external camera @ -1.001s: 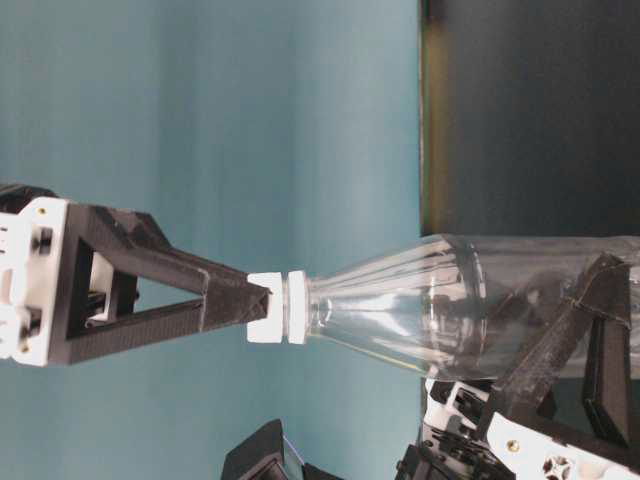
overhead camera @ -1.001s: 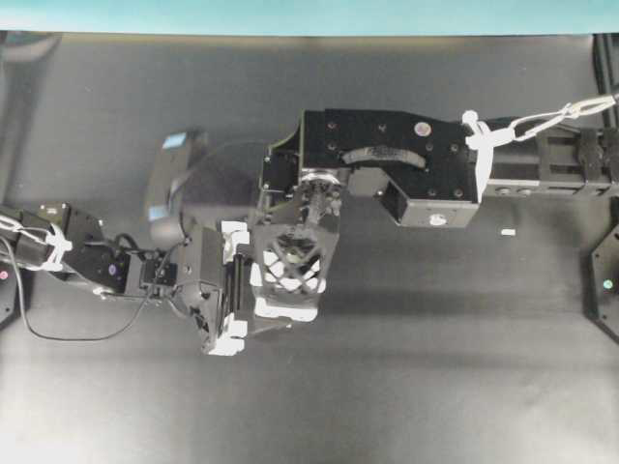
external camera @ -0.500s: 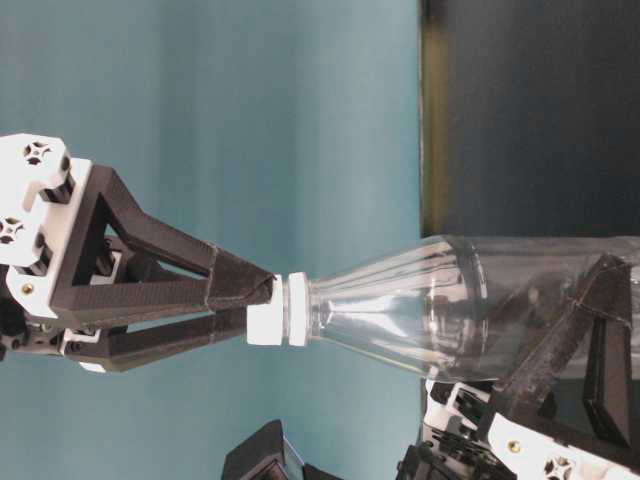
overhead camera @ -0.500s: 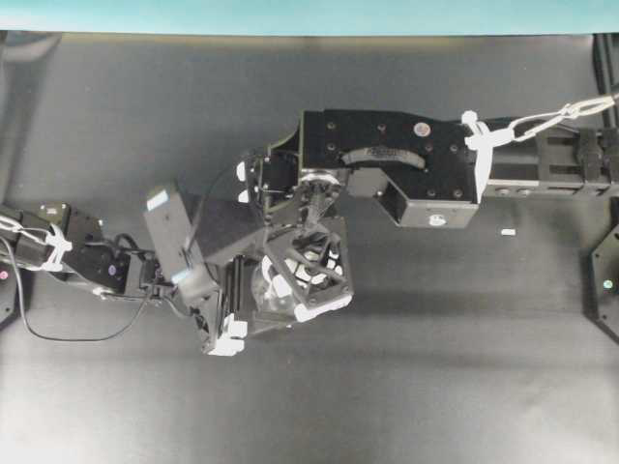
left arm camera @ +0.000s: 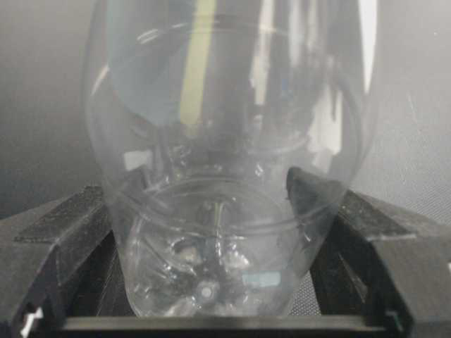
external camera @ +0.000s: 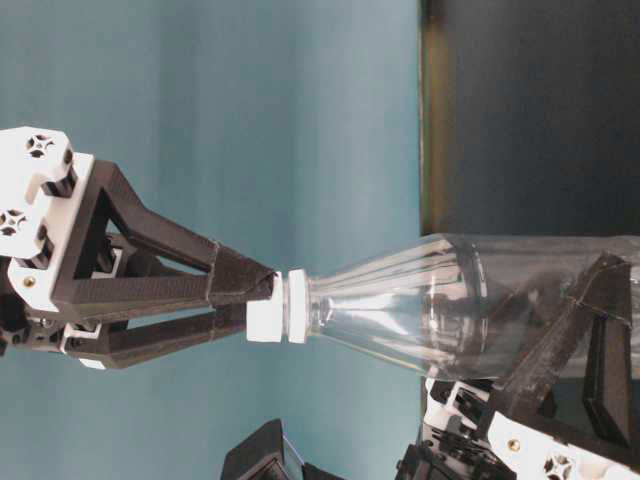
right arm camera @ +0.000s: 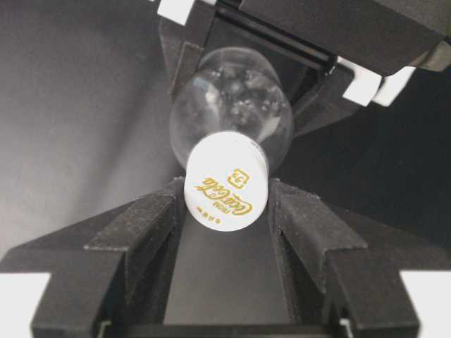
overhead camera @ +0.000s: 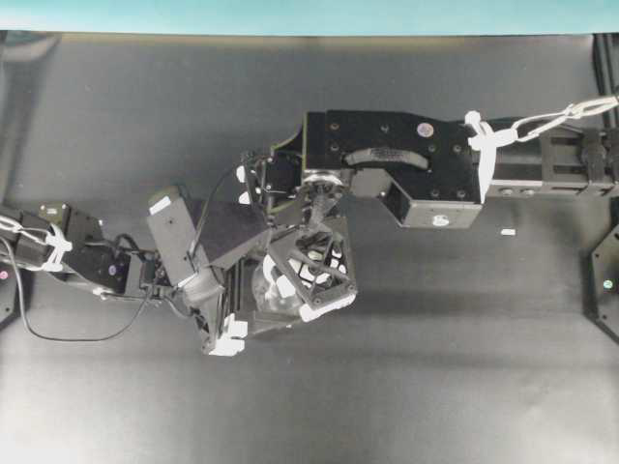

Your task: Open the bottle cap by holding the bottle with the left arm and twisting the cap with the right arm.

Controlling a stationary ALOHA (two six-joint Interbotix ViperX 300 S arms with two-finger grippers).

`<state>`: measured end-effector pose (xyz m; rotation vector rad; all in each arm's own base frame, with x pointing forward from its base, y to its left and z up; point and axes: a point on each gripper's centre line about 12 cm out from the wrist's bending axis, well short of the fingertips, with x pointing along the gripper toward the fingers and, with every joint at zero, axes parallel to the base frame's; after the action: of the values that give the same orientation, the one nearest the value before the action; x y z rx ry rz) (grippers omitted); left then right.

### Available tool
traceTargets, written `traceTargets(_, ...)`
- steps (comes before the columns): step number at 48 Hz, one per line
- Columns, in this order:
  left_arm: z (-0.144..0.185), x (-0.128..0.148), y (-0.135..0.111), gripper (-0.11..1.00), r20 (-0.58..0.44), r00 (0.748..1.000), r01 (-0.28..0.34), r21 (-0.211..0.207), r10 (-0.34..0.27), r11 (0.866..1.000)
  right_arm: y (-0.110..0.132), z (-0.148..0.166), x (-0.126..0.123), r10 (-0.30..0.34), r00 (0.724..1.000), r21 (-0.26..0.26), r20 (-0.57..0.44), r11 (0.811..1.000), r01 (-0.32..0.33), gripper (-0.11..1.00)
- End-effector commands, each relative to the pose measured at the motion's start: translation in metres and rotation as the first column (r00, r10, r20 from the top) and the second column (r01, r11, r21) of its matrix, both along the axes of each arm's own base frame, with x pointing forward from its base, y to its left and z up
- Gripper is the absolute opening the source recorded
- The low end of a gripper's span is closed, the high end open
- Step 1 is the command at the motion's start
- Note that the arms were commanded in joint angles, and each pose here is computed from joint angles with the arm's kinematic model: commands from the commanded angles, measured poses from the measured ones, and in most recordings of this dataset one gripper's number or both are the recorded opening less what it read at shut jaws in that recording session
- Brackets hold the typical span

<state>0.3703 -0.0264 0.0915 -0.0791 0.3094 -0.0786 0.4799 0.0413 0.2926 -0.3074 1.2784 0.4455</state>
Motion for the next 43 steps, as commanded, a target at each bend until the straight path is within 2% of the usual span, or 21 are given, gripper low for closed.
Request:
traceTargets(1,0.004,0.003,-0.002,0.82,0.016,1.000,0.003,-0.009,-0.003,1.000,0.004,0.003,-0.001,0.024,1.000,-0.003,0.011,1.000,-0.024,0.38)
traceTargets(12,0.004,0.003,-0.002,0.82,0.016,1.000,0.005,-0.009,-0.005,1.000,0.004,0.001,-0.002,0.019,1.000,-0.005,0.005,1.000,-0.019,0.38)
traceTargets(13,0.004,0.003,-0.002,0.82,0.015,1.000,0.005,-0.009,-0.005,1.000,0.004,0.001,-0.002,0.018,1.000,-0.005,0.005,1.000,-0.017,0.41)
traceTargets(18,0.004,0.003,-0.002,0.82,0.015,1.000,0.005,-0.007,-0.005,1.000,0.004,0.001,-0.005,0.011,1.000,-0.004,0.001,1.000,-0.011,0.68)
traceTargets(21,0.004,0.003,-0.002,0.82,0.016,1.000,0.005,-0.007,-0.005,1.000,0.004,0.003,-0.006,0.009,1.000,-0.003,0.009,1.000,-0.009,0.78)
traceTargets(30,0.004,0.003,-0.002,0.82,0.016,1.000,0.005,-0.007,-0.005,1.000,0.002,0.021,-0.013,-0.026,0.999,-0.004,0.045,1.000,0.026,0.79)
traceTargets(34,0.004,0.003,-0.002,0.82,0.015,1.000,0.005,-0.007,-0.005,1.000,0.000,0.028,-0.018,-0.080,0.996,0.001,0.041,0.997,0.080,0.79)
traceTargets(38,0.003,0.002,-0.002,0.82,0.013,1.000,0.005,-0.008,-0.005,1.000,0.000,0.038,-0.023,-0.172,0.984,0.023,0.035,0.985,0.171,0.79)
traceTargets(41,0.004,0.003,-0.002,0.82,0.016,1.000,0.004,-0.010,-0.004,1.000,-0.002,0.048,-0.027,-0.296,0.955,0.048,0.012,0.954,0.295,0.79)
traceTargets(43,0.005,0.003,-0.002,0.82,0.017,1.000,0.004,-0.010,-0.004,1.000,-0.002,0.054,-0.027,-0.381,0.924,0.066,-0.005,0.922,0.381,0.79)
